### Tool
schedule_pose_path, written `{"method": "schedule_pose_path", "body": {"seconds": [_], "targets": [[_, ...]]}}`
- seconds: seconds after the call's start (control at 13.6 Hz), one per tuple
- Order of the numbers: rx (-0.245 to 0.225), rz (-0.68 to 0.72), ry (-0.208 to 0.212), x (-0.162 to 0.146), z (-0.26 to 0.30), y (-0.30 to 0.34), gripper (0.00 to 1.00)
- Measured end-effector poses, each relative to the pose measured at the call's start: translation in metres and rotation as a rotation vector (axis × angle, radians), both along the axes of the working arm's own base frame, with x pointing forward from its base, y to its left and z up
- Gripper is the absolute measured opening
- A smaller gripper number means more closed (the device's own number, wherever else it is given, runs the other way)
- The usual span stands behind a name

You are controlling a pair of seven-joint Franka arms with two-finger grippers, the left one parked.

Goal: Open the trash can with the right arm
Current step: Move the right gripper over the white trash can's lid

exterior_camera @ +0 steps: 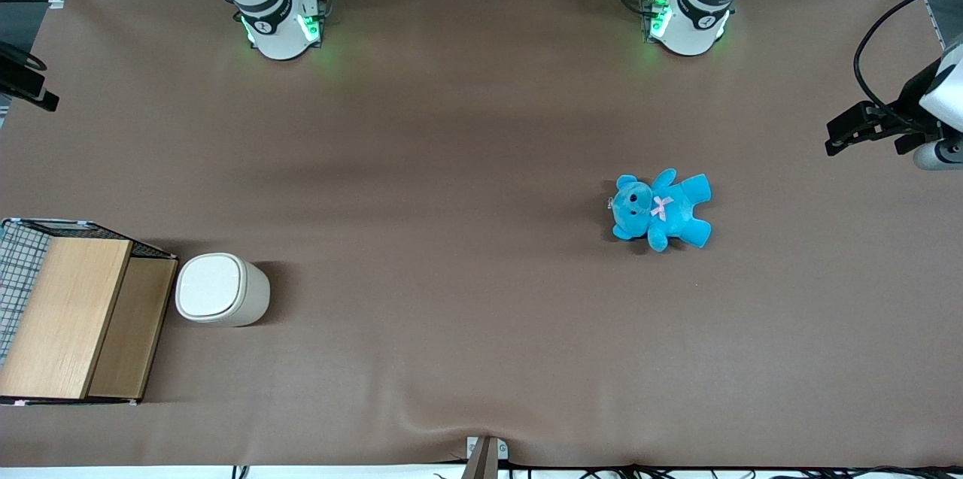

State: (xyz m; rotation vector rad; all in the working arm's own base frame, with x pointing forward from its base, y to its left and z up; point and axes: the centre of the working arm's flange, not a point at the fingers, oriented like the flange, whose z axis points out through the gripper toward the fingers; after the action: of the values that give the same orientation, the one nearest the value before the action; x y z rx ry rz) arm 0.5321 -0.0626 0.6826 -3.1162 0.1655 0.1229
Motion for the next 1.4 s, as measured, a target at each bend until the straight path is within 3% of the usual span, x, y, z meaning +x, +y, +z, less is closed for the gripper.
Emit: {"method": "schedule_pose_path", "body": {"seconds": [0.59, 0.88, 1.03, 1.4], "targets": [[0.0, 0.004, 0.006, 0.002, -0.004, 0.002, 1.0], [-0.011, 0.018, 0.017, 0.045, -0.055, 0.01, 1.0], [-0.016, 0.019, 0.043, 0.066, -0.089, 0.01, 1.0], [-0.026, 0.022, 0.075, 0.099, -0.148, 0.011, 1.0]]}}
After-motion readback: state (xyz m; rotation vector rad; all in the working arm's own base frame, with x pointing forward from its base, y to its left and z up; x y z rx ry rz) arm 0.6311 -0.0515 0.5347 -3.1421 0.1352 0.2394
